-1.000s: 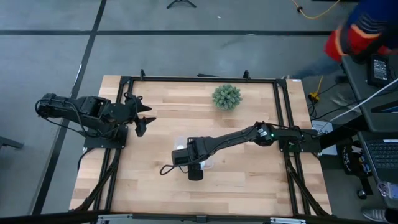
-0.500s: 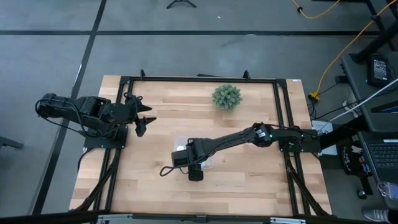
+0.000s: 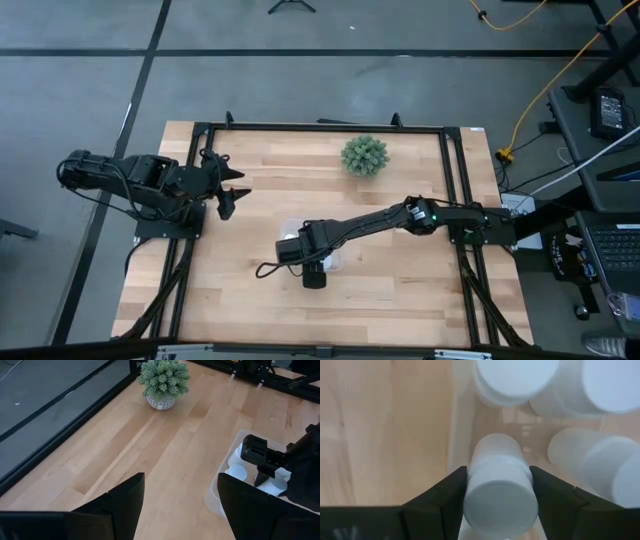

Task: Pick and place pill bottles into a basket
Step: Put the white medicine bottle into the transparent bin

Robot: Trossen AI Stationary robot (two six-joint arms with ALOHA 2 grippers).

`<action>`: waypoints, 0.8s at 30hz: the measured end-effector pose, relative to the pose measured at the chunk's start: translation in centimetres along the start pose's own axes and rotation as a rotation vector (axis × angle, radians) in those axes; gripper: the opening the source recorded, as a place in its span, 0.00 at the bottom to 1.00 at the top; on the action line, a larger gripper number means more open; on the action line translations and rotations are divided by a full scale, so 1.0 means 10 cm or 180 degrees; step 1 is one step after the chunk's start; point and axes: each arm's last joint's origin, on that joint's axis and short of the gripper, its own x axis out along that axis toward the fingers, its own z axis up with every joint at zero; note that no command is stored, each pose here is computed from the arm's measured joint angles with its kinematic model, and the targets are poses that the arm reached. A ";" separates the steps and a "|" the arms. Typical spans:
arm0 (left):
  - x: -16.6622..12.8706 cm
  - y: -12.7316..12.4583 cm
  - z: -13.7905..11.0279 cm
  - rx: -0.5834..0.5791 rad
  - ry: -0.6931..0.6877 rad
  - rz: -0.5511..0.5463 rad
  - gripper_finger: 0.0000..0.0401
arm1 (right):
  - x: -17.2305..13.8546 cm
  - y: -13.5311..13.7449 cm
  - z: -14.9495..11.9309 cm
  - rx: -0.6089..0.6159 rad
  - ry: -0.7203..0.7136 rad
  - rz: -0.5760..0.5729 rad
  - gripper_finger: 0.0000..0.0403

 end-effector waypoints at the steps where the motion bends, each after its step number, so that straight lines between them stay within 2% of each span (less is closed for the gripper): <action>1: 0.00 0.00 0.00 0.0000 -0.0001 0.0000 0.61 | 0.00 0.01 0.01 -0.0004 -0.0030 0.0011 0.51; 14: 0.00 0.00 0.00 -0.0001 -0.0001 -0.0001 0.61 | -0.03 0.03 0.04 -0.0007 -0.0100 0.0240 0.53; 24: 0.00 0.00 0.00 0.0000 0.0001 0.0000 0.61 | -0.03 0.03 0.05 0.0025 -0.0131 0.0283 0.69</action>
